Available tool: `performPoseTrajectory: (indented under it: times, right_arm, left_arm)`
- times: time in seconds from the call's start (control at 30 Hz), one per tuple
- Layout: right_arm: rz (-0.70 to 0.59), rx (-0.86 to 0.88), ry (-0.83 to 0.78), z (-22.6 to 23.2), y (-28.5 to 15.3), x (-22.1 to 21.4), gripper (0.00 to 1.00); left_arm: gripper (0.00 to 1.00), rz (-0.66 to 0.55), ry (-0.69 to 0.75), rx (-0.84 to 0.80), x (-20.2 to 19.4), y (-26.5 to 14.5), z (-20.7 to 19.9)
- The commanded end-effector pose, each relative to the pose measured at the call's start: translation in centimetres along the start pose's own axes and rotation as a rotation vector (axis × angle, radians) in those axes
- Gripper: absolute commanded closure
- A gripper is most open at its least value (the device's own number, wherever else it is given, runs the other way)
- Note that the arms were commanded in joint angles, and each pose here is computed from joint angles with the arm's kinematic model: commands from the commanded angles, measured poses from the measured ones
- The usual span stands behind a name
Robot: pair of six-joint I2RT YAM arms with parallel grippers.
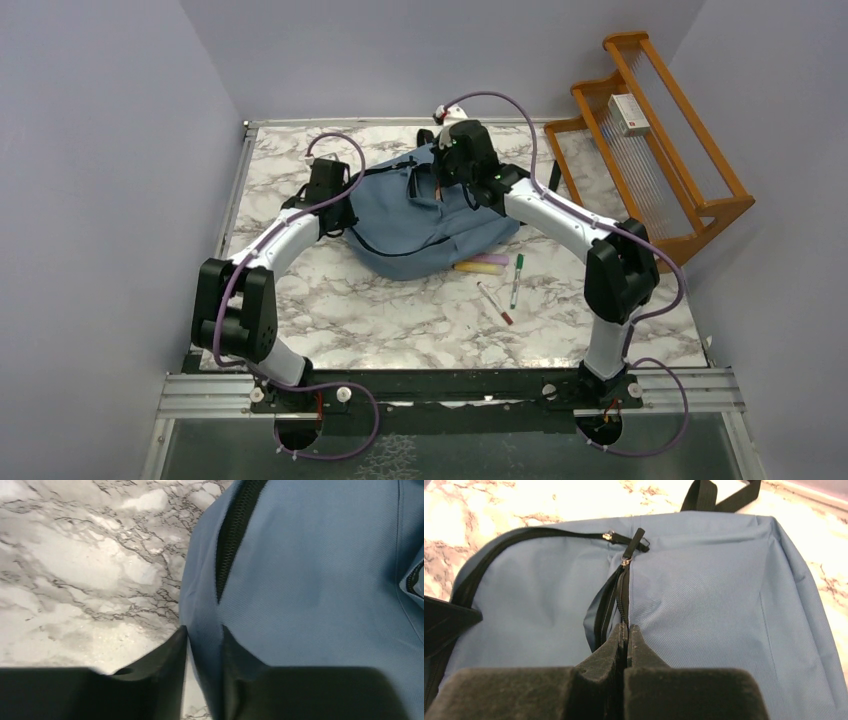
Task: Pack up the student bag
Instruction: Adjust the student bag at the center of the board.
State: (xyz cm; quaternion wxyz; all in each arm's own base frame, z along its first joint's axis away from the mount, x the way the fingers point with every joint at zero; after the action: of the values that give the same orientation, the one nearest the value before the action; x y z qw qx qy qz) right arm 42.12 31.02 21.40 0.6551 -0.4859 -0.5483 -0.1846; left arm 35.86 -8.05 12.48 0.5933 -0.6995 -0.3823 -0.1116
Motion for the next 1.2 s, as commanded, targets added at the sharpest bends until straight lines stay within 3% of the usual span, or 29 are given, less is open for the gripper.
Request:
performPoseTrajectory:
  times: [0.0,0.1,0.4,0.67,0.7,0.8,0.9,1.03,1.17]
  right_arm:
    - [-0.082,0.015,-0.014,-0.4,1.0,3.5,1.0]
    - [-0.11,0.019,-0.023,-1.0,1.7,5.1,1.0]
    - [-0.212,0.026,-0.064,-2.4,2.9,10.0,1.0]
    - [-0.222,0.067,-0.137,-2.2,3.4,8.6,1.0]
    - [-0.206,0.075,-0.137,-2.1,3.5,7.9,0.99]
    - [-0.165,0.104,-0.124,-1.7,3.3,5.9,0.99]
    - [-0.123,0.132,-0.074,-1.5,3.0,4.3,0.99]
    - [-0.043,0.183,-0.007,-1.4,2.9,2.3,1.0]
    - [-0.012,0.2,0.037,-1.8,2.8,1.5,1.0]
  left_arm:
    - [0.84,-0.026,-0.041,-0.079,2.3,1.0,-0.8]
    - [1.0,-0.043,-0.073,-0.124,4.3,1.1,-1.1]
    - [1.0,-0.131,-0.093,-0.253,10.0,-0.4,-3.1]
    - [1.0,-0.159,-0.045,-0.281,9.2,-0.6,-2.7]
    - [0.97,-0.153,-0.032,-0.282,8.7,-0.5,-2.5]
    - [0.67,-0.18,-0.001,-0.298,8.4,-1.5,-2.2]
    - [0.48,-0.237,0.052,-0.365,8.8,-3.4,-2.8]
    - [0.42,-0.27,0.161,-0.522,8.5,-6.1,-5.2]
    - [0.43,-0.232,0.293,-0.659,5.3,-7.6,-9.1]
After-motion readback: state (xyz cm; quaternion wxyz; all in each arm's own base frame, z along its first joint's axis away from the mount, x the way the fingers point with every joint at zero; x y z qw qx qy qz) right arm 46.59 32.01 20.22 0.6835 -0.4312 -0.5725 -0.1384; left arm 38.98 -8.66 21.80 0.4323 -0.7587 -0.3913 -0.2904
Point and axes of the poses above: each gripper's point midway between its finger pads, its own y axis out along the fingers, its own z axis along the line the jaws close on, x = y × z, the point moved 3 cm from there along -y, back along the fingers, and after that the axes turned 9 degrees about -y, right-handed, at the moved point
